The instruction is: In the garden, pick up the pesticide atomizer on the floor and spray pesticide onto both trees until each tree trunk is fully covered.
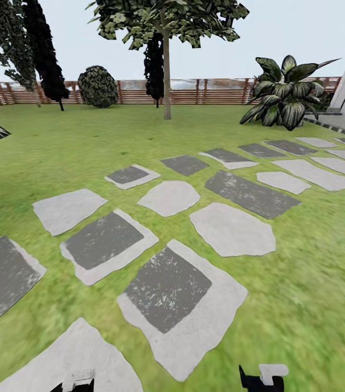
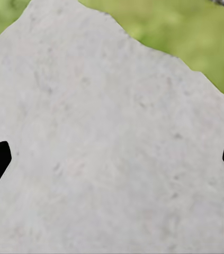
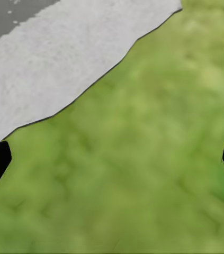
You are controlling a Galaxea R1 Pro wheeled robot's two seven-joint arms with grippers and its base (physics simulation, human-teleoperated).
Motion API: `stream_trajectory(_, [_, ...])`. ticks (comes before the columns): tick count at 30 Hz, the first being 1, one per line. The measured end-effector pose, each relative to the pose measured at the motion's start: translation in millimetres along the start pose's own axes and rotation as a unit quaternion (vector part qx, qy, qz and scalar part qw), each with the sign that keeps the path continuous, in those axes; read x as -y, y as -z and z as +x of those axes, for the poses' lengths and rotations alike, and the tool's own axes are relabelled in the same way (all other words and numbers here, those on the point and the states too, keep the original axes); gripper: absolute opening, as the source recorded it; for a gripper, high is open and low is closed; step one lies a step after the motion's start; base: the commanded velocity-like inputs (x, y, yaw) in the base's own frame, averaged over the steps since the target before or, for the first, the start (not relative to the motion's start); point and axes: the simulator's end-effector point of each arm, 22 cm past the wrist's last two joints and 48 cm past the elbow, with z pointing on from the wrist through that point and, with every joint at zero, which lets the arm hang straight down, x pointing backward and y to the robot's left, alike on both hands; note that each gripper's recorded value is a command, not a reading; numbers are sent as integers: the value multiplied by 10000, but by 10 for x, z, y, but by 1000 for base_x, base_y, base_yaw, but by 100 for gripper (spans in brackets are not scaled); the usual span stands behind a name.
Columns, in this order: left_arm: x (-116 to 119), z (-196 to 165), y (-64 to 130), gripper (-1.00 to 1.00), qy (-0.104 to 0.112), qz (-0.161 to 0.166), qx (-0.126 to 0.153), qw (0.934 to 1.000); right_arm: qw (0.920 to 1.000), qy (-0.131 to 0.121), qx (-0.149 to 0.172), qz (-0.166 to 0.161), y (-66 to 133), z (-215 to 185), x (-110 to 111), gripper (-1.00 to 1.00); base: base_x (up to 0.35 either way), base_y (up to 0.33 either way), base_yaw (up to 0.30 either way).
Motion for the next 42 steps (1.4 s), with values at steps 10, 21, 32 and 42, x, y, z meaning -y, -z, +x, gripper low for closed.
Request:
stream_trajectory(10, [-2, 0, 0, 100, -1, -1, 0, 10000, 10000, -10, -5, -7, 1, 4, -16, 100, 337, 0, -244])
stream_trajectory(21, [-1, 1, 0, 100, -1, -1, -1, 10000, 10000, -11, -4, -14, 2, 4, -26, 100, 337, 0, -211])
stream_trajectory(32, [0, -2, 0, 100, 0, 0, 2, 10000, 10000, -10, -7, -16, 2, 6, -29, 100, 337, 0, -9])
stream_trajectory(42, [8, 2, 1, 100, 2, 5, -3, 10000, 10000, -2, -18, -23, 4, 14, -34, 100, 337, 0, 0])
